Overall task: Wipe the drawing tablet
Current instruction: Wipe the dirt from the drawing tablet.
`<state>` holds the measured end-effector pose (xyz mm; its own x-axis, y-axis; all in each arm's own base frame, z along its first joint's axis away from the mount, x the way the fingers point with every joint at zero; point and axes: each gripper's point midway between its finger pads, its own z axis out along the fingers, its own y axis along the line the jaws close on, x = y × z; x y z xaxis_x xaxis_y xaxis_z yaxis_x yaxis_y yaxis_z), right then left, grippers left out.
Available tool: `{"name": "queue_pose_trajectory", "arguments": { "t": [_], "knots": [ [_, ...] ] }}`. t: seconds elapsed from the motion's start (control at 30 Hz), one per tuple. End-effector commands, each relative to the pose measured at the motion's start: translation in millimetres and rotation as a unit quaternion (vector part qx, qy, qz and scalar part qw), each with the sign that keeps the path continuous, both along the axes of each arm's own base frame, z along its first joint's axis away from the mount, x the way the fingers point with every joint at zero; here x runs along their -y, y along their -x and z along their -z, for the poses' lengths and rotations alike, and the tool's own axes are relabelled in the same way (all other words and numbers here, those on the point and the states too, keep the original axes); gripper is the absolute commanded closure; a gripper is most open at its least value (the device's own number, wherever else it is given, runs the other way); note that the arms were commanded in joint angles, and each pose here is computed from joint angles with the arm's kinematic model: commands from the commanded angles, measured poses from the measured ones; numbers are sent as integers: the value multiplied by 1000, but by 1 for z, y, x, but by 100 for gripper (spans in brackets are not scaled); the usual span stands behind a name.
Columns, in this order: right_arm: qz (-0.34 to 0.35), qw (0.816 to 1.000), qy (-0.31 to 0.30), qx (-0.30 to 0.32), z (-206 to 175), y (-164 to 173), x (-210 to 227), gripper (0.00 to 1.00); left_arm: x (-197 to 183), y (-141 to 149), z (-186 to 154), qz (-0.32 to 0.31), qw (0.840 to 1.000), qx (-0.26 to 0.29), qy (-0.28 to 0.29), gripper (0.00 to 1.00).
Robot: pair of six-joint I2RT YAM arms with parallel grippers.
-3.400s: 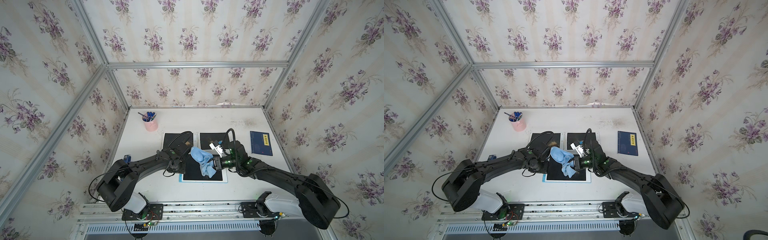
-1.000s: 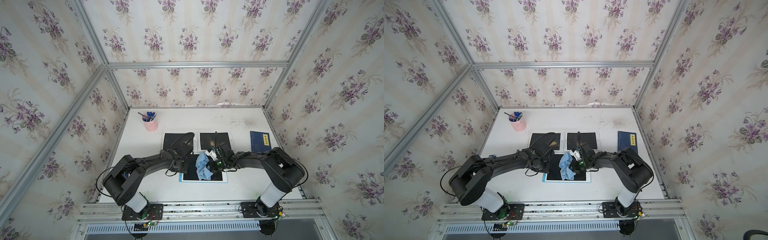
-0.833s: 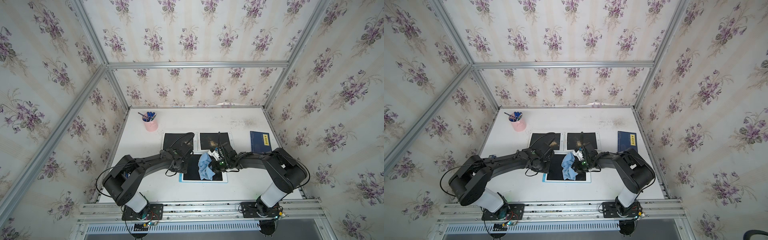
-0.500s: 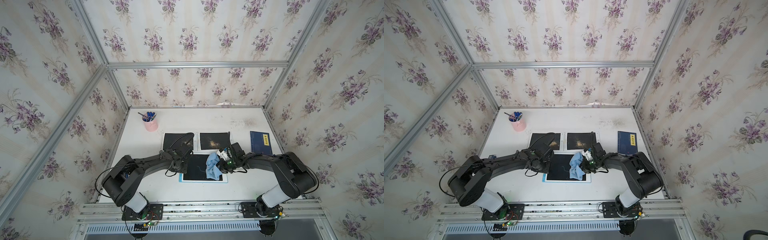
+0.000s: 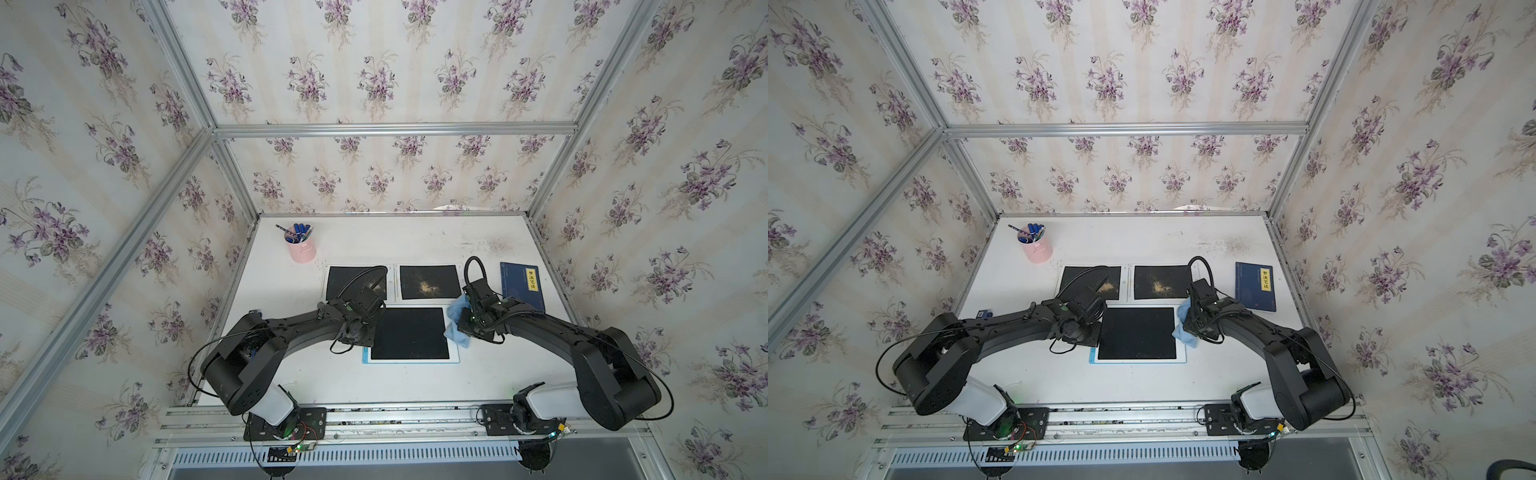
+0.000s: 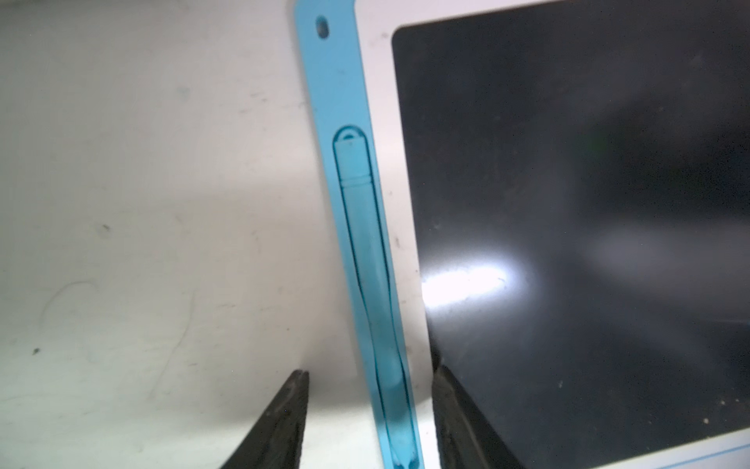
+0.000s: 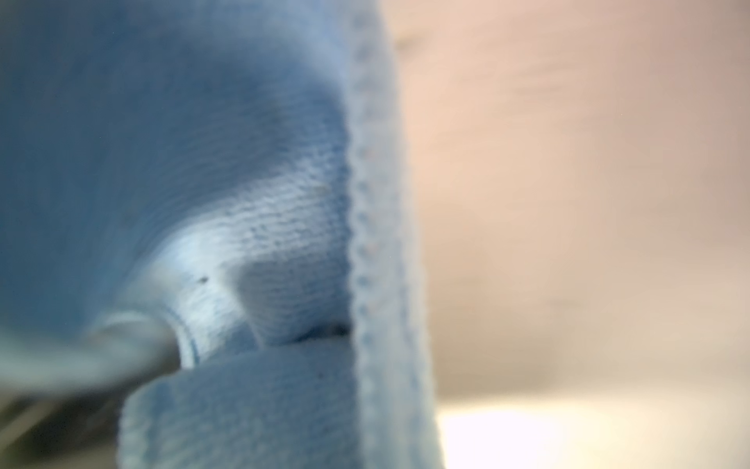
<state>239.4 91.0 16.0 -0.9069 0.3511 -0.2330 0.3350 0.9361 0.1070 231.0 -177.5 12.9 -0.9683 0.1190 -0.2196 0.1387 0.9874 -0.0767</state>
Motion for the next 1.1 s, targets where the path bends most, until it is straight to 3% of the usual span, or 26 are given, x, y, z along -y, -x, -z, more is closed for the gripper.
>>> {"name": "queue_pose_trajectory", "arguments": {
  "t": [0.0,0.43,0.67,0.83,1.07],
  "knots": [
    [66,986,154,-9,-12,16,62,100,-21,18,9,-6,999,-35,-41,49],
    [99,971,186,109,-88,-17,77,100,-18,15,-5,-9,1000,-17,-24,48],
    [91,965,214,124,-100,-20,82,100,-16,12,-21,-6,1000,0,-15,46],
    [-8,966,197,165,-117,-27,34,100,-15,10,-26,-3,1000,5,-13,46],
    [-177,973,60,133,-94,-5,-55,100,-15,8,-27,-2,1000,9,-10,46]
  ]
}}
